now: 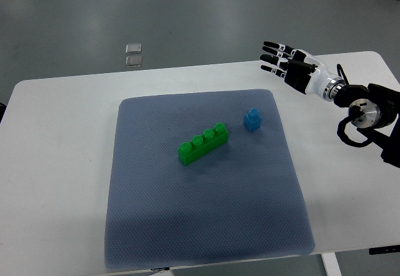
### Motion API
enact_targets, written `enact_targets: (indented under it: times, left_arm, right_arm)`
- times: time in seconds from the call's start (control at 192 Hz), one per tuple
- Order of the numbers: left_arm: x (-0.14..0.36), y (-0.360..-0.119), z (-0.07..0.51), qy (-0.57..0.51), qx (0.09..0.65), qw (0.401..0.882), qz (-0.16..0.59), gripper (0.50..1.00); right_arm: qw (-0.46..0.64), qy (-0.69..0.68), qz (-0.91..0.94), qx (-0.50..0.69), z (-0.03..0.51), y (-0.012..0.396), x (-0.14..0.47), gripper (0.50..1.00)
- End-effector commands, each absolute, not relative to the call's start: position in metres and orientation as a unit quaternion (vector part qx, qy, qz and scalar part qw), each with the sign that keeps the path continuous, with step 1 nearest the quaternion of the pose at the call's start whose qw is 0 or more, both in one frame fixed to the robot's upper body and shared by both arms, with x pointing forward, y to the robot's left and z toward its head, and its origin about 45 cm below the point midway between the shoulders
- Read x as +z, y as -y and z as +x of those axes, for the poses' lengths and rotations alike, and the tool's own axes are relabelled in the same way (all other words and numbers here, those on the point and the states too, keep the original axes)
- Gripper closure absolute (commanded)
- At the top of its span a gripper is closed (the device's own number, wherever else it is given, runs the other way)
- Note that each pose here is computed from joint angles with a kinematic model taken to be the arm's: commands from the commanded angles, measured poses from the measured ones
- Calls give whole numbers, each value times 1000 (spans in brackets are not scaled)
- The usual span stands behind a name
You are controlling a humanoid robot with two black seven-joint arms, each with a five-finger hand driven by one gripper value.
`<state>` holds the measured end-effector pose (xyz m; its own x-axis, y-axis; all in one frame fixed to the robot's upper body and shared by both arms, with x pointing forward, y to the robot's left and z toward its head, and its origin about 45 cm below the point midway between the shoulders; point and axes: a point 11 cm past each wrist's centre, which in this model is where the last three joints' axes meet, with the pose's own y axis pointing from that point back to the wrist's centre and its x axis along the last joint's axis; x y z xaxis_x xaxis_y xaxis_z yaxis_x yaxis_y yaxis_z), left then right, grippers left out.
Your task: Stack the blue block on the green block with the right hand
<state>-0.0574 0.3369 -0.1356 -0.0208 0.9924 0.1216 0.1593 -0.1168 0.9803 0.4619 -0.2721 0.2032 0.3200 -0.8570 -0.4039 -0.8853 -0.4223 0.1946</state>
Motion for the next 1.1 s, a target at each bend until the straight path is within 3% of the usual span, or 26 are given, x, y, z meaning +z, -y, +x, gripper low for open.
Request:
enact_targets:
  times: [0.0, 0.27, 0.535, 0.738, 1.096]
  left_arm:
    - [-136, -336, -58, -516, 495, 420, 558, 500]
    - [-136, -337, -57, -514, 496, 420, 560, 500]
    - [-136, -337, -57, -515, 496, 420, 559, 500]
    - [-136, -337, -57, -514, 495, 421, 560, 500]
    - [-136, -337, -57, -515, 495, 421, 559, 500]
  right_arm:
    - [17, -527, -823, 210, 461, 270, 204, 574]
    - [-40, -487, -861, 143, 461, 262, 212, 576]
    - [-160, -401, -898, -80, 457, 255, 222, 579]
    - [-212, -360, -898, -138, 453, 253, 217, 579]
    - [-362, -289, -811, -357, 456, 260, 205, 579]
